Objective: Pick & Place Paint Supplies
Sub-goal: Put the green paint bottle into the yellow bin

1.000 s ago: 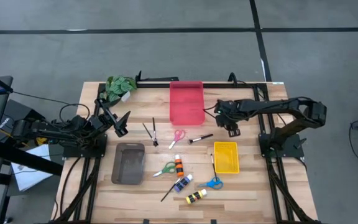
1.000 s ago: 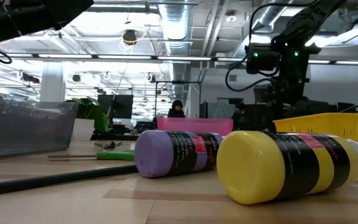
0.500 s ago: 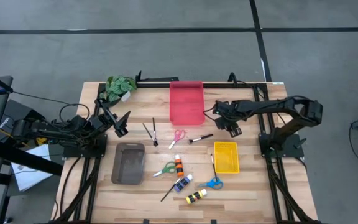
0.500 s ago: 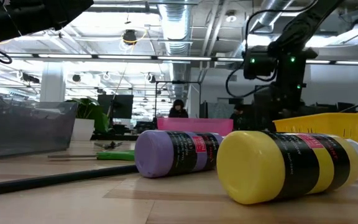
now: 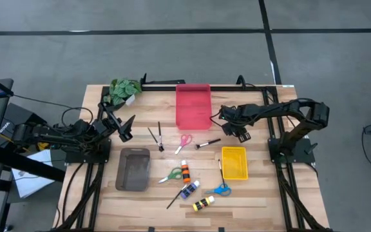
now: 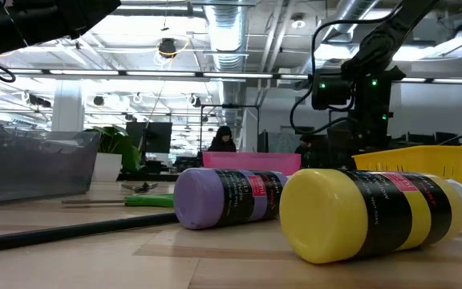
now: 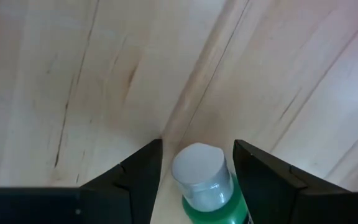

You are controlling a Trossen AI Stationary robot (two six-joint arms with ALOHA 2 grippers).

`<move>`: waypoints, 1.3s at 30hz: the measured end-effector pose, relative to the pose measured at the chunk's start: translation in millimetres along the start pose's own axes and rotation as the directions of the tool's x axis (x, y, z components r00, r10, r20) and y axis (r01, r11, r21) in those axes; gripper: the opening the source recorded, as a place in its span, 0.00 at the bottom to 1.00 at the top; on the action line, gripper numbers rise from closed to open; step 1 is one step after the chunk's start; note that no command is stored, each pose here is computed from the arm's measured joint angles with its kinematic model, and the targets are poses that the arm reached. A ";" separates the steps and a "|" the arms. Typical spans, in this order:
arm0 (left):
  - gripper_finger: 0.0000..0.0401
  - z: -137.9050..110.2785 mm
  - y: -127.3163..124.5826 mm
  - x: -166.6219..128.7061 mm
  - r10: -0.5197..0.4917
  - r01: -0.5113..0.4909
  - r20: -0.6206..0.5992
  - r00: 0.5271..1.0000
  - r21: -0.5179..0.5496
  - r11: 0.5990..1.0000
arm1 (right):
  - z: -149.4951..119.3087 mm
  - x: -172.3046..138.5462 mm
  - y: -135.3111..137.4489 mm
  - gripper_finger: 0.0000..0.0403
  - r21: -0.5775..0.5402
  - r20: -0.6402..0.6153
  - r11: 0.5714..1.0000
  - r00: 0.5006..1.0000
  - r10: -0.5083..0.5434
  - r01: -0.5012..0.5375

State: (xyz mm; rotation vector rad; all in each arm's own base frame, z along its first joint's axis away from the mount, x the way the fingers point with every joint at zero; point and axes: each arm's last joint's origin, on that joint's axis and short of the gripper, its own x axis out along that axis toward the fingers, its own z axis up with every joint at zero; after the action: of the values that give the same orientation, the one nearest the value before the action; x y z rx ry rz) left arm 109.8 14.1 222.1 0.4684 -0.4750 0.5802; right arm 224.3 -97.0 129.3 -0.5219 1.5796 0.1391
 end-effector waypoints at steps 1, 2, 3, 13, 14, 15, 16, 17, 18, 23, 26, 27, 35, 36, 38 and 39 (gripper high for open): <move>0.74 0.0 0.0 0.0 0.000 0.000 0.000 1.000 0.000 1.000 | -0.3 0.2 -0.2 0.49 0.001 -0.005 1.000 1.000 -0.004 0.004; 0.74 0.0 0.0 0.0 0.000 0.000 0.000 1.000 -0.004 1.000 | -0.7 0.3 -0.6 0.49 0.003 -0.008 1.000 1.000 -0.005 0.005; 0.74 0.0 0.0 0.0 0.000 0.000 0.000 1.000 -0.009 1.000 | -1.2 0.6 -1.0 0.49 0.006 -0.010 1.000 1.000 -0.005 0.005; 0.74 0.1 0.0 0.0 0.000 0.000 0.001 1.000 -0.011 1.000 | -7.5 3.0 -6.3 0.48 0.000 -0.003 1.000 1.000 0.011 -0.011; 0.74 0.0 0.0 0.0 -0.001 0.001 0.001 1.000 -0.011 1.000 | -7.5 2.8 -6.8 0.47 -0.004 -0.002 1.000 1.000 0.010 -0.010; 0.74 0.0 0.0 0.0 -0.001 0.001 0.001 1.000 -0.011 1.000 | -6.9 2.1 -7.7 0.46 -0.010 0.000 1.000 1.000 0.007 -0.007; 0.74 0.0 0.0 0.0 -0.001 0.001 0.001 1.000 -0.011 1.000 | -6.3 1.5 -8.6 0.44 -0.014 0.002 1.000 1.000 0.004 -0.004; 0.74 0.1 0.0 0.0 -0.001 0.001 0.001 1.000 -0.012 1.000 | -5.7 1.0 -9.5 0.42 -0.015 0.001 1.000 1.000 0.004 -0.004; 0.74 0.0 0.0 0.0 -0.001 0.001 0.001 1.000 -0.011 1.000 | -5.0 0.3 -10.8 0.40 -0.015 0.001 1.000 1.000 -0.001 0.001; 0.74 0.0 0.0 0.0 -0.001 0.001 0.001 1.000 -0.012 1.000 | -2.8 -2.0 -17.2 0.32 -0.010 -0.007 0.999 0.999 -0.047 0.047; 0.74 0.0 0.0 0.0 -0.001 0.001 0.001 1.000 -0.011 1.000 | -3.4 -1.9 -17.9 0.31 -0.020 -0.016 0.998 0.998 -0.055 0.054; 0.74 0.1 0.0 0.0 -0.001 0.001 0.001 1.000 -0.012 1.000 | -3.1 -2.0 -18.1 0.32 -0.021 -0.012 0.998 0.998 -0.056 0.056; 0.74 0.1 -0.1 0.0 -0.002 0.002 0.001 1.000 -0.012 1.000 | 0.9 -3.3 -22.3 0.46 -0.005 0.037 0.996 0.995 -0.091 0.092; 0.74 0.1 0.0 0.0 -0.002 0.002 0.001 1.000 -0.015 1.000 | 0.7 -3.2 -22.7 0.47 -0.002 0.041 0.996 0.995 -0.091 0.091; 0.74 0.1 0.0 0.0 -0.002 0.002 0.002 1.000 -0.015 1.000 | -0.7 -3.0 -24.1 0.49 0.006 0.043 0.996 0.995 -0.089 0.089; 0.74 0.1 0.0 0.0 -0.002 0.002 0.002 1.000 -0.015 1.000 | -2.1 -2.6 -25.1 0.50 0.012 0.043 0.996 0.995 -0.087 0.087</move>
State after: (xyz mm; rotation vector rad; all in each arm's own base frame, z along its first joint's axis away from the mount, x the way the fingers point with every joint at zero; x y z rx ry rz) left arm 109.8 14.0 222.1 0.4546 -0.4802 0.5743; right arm 232.6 -119.5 137.7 -0.5751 1.5123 0.0756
